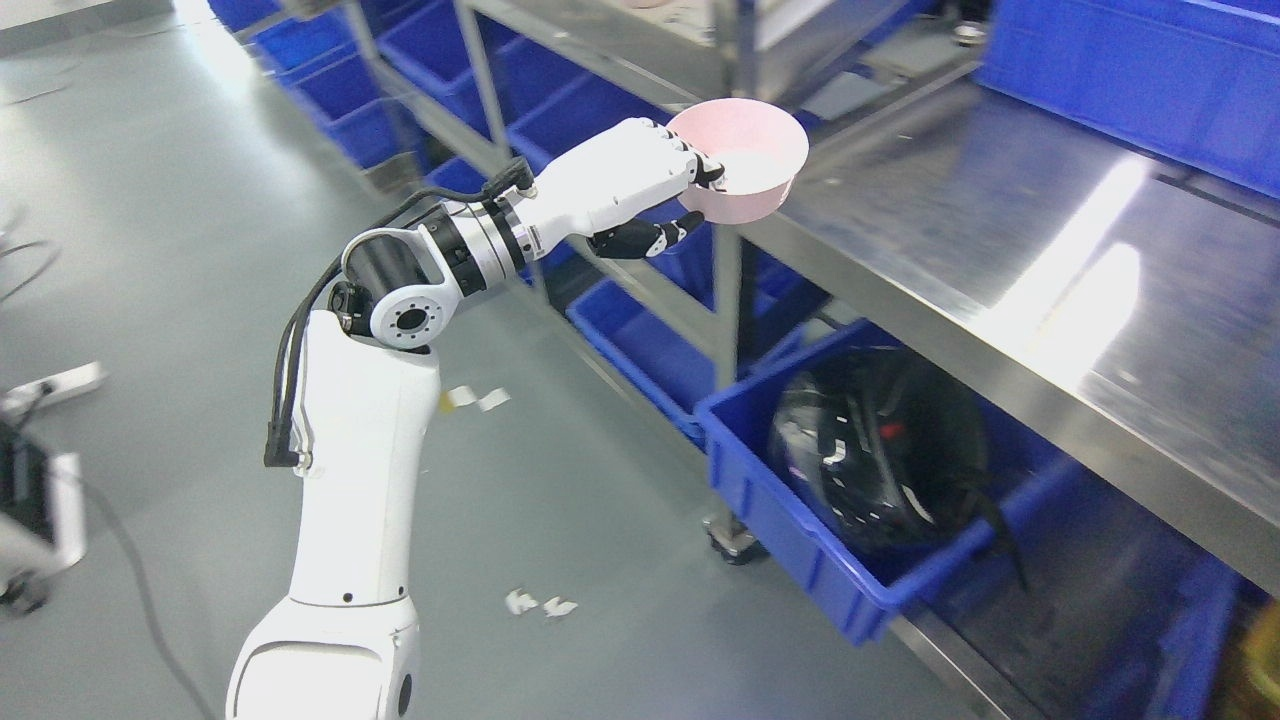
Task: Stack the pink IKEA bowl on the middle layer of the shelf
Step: 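Hold the pink bowl raised in the left hand while turning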
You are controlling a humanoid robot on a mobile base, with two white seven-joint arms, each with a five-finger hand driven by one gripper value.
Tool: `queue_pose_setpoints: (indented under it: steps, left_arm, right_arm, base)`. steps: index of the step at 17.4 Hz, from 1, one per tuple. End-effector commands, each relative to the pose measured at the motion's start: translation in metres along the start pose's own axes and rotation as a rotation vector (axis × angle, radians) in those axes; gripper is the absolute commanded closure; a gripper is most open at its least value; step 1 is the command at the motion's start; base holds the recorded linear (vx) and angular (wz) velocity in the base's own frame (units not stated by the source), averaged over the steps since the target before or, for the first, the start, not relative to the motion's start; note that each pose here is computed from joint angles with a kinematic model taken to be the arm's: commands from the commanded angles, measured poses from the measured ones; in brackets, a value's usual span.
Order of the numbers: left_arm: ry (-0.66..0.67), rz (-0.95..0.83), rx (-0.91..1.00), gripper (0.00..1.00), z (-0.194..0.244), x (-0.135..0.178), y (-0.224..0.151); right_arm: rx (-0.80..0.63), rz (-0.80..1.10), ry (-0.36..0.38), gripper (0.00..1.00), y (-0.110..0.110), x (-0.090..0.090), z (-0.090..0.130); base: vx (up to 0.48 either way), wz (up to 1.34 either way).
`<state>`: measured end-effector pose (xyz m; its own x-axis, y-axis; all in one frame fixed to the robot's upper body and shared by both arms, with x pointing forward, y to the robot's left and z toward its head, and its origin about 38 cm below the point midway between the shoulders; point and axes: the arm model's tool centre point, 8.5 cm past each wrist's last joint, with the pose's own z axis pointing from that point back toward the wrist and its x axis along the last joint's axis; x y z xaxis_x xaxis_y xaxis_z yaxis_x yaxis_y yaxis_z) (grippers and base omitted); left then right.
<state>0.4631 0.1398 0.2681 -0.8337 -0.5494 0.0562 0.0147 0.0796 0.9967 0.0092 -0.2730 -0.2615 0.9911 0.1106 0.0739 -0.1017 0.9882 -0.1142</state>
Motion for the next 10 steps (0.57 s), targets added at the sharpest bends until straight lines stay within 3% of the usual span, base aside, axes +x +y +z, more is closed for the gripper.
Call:
queue_pose_setpoints:
  steps: [1,5,10]
  left_arm:
    - [0.01,-0.059,0.055,0.98,0.0127,0.004,0.0187]
    - [0.011,-0.055,0.052,0.98,0.0142,0.0052,0.0156]
    - [0.014,-0.049,0.049,0.98,0.0148,0.0059,0.0128]
  right_arm:
    - [-0.014,0.002,0.008,0.0,-0.0099,-0.0099,0.0004]
    - [-0.014,0.002,0.008,0.0,-0.0099,-0.0099,0.0004]
    - [-0.014,0.002,0.008,0.0,-0.0099,-0.0099,0.0004]
  base:
    - [0.159,1.65]
    - [0.234,1.66]
    - [0.262,1.1]
